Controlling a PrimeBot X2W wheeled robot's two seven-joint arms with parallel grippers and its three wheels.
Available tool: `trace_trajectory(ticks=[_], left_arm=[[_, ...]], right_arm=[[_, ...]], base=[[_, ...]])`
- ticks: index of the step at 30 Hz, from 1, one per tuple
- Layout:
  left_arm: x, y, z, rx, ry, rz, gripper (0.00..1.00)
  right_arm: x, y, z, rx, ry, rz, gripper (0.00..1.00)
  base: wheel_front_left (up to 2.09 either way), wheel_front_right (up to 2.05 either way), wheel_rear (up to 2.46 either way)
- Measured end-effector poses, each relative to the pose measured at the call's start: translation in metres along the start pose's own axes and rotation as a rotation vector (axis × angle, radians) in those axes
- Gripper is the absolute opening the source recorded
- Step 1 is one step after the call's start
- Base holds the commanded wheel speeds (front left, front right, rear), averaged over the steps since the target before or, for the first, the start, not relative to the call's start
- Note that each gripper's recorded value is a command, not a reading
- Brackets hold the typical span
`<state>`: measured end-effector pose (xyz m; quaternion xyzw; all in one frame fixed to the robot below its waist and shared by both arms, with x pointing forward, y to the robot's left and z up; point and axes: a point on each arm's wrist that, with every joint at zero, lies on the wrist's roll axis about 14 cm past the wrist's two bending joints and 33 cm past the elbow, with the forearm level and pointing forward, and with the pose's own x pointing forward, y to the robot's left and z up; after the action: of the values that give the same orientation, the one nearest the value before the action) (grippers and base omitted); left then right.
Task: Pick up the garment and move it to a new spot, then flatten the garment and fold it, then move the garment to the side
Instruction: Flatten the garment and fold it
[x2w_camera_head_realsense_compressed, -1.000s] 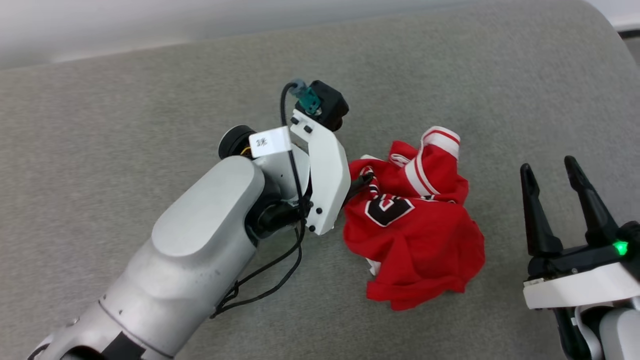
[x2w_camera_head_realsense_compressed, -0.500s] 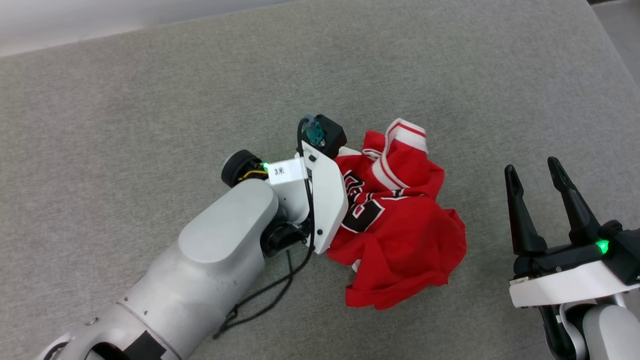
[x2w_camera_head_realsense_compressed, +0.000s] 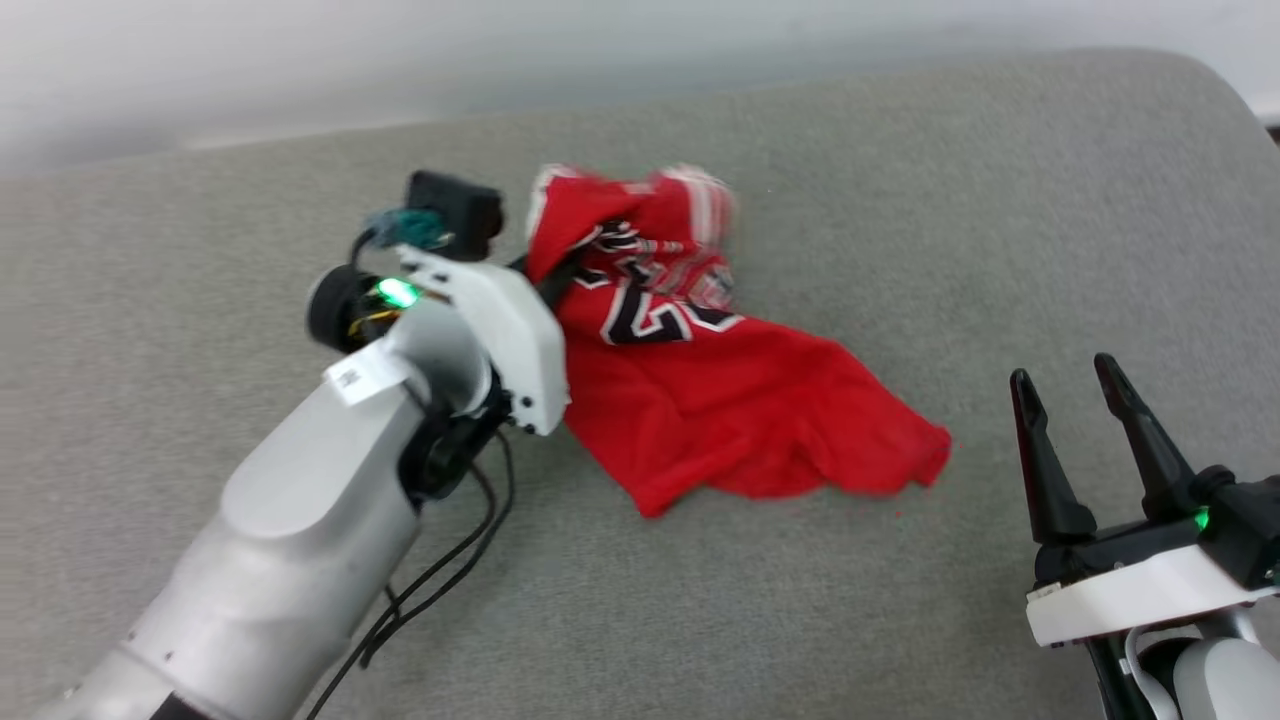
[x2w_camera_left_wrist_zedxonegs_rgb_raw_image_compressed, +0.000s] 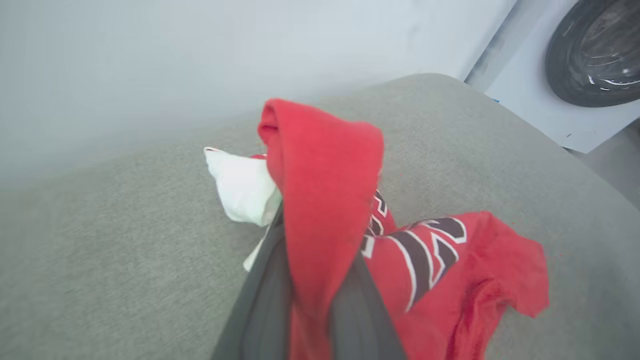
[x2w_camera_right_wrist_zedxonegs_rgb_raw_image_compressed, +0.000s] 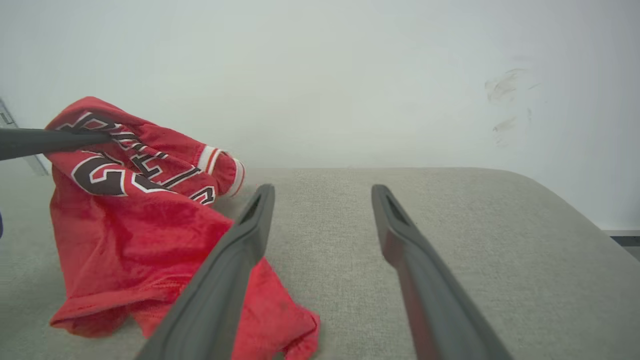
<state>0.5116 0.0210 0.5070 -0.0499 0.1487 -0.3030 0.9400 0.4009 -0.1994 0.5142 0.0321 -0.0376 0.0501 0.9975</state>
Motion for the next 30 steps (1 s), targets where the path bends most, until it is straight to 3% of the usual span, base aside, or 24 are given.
trace_trajectory(ticks=[6,13,14,15,16,23,30], left_arm=[[-0.063,0.045,0.001,0.036,-0.094,0.220,0.00],[-0.115,0.051,-0.077,0.025,0.067,0.328,0.00],[-0.118,0.050,-0.087,0.027,0.093,0.332,0.13],[-0.120,0.047,-0.096,0.034,0.120,0.330,0.49],[-0.122,0.045,-0.104,0.043,0.142,0.328,1.00],[-0.126,0.030,-0.109,0.029,0.103,0.293,1.00],[-0.142,0.039,-0.041,0.126,-0.199,0.344,1.00]], right_arm=[[0.001,0.021,0.009,0.021,-0.019,0.057,1.00],[0.002,0.037,0.008,0.030,-0.007,0.105,1.00],[0.003,0.038,0.007,0.030,-0.006,0.108,1.00],[0.003,0.039,0.007,0.031,-0.003,0.111,1.00],[0.004,0.039,0.006,0.030,-0.002,0.113,1.00],[0.005,0.042,0.005,0.033,0.006,0.124,1.00],[0.006,0.049,0.012,0.031,-0.007,0.148,1.00]], base=[[0.00,0.00,0.00],[0.00,0.00,0.00],[0.00,0.00,0.00],[0.00,0.00,0.00],[0.00,0.00,0.00],[0.00,0.00,0.00],[0.00,0.00,0.00]])
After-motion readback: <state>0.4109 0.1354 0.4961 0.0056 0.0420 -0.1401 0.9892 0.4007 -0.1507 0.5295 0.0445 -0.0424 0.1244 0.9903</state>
